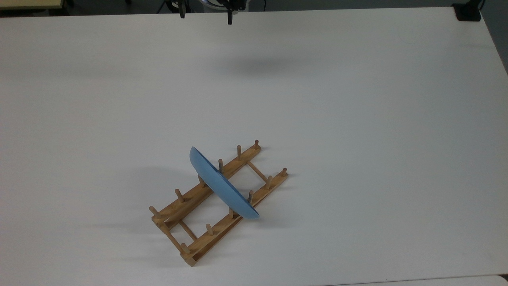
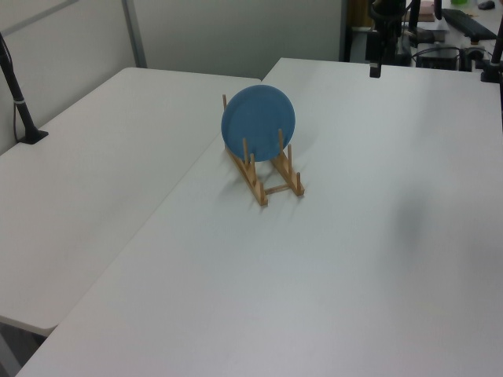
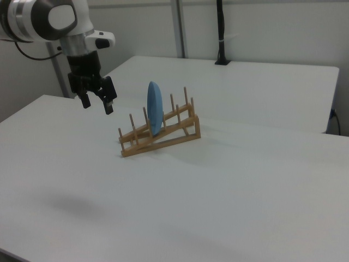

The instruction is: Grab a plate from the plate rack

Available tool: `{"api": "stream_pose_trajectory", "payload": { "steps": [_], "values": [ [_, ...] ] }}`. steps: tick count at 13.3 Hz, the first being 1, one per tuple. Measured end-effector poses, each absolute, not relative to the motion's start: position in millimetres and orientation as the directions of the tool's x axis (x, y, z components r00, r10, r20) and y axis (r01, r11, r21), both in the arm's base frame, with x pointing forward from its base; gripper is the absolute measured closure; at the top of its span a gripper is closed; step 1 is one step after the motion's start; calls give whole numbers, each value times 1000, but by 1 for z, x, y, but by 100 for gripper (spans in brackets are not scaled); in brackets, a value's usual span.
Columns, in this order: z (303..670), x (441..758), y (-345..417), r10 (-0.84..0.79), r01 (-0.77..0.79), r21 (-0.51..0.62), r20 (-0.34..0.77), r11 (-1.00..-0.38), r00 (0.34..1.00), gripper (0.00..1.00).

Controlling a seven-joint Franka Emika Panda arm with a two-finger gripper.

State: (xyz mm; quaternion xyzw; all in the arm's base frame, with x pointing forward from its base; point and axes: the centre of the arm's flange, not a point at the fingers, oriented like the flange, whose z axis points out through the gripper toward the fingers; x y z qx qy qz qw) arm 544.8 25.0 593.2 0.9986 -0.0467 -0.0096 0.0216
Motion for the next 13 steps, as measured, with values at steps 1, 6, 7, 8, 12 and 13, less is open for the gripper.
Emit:
{"api": "stream_pose_trajectory", "payload": {
  "steps": [1,6,7,8,12,13],
  "values": [
    [593,545,25,-72,-71,44,-18,-997,997,0],
    [593,545,22,-71,-71,44,-18,-997,997,0],
    [593,545,22,-71,-70,44,-18,-997,997,0],
    [593,545,22,-70,-69,44,-18,-997,997,0],
    [593,545,19,-47,-46,43,-19,-998,999,0],
    [595,545,14,-38,-37,42,-17,-998,999,0]
  ]
}}
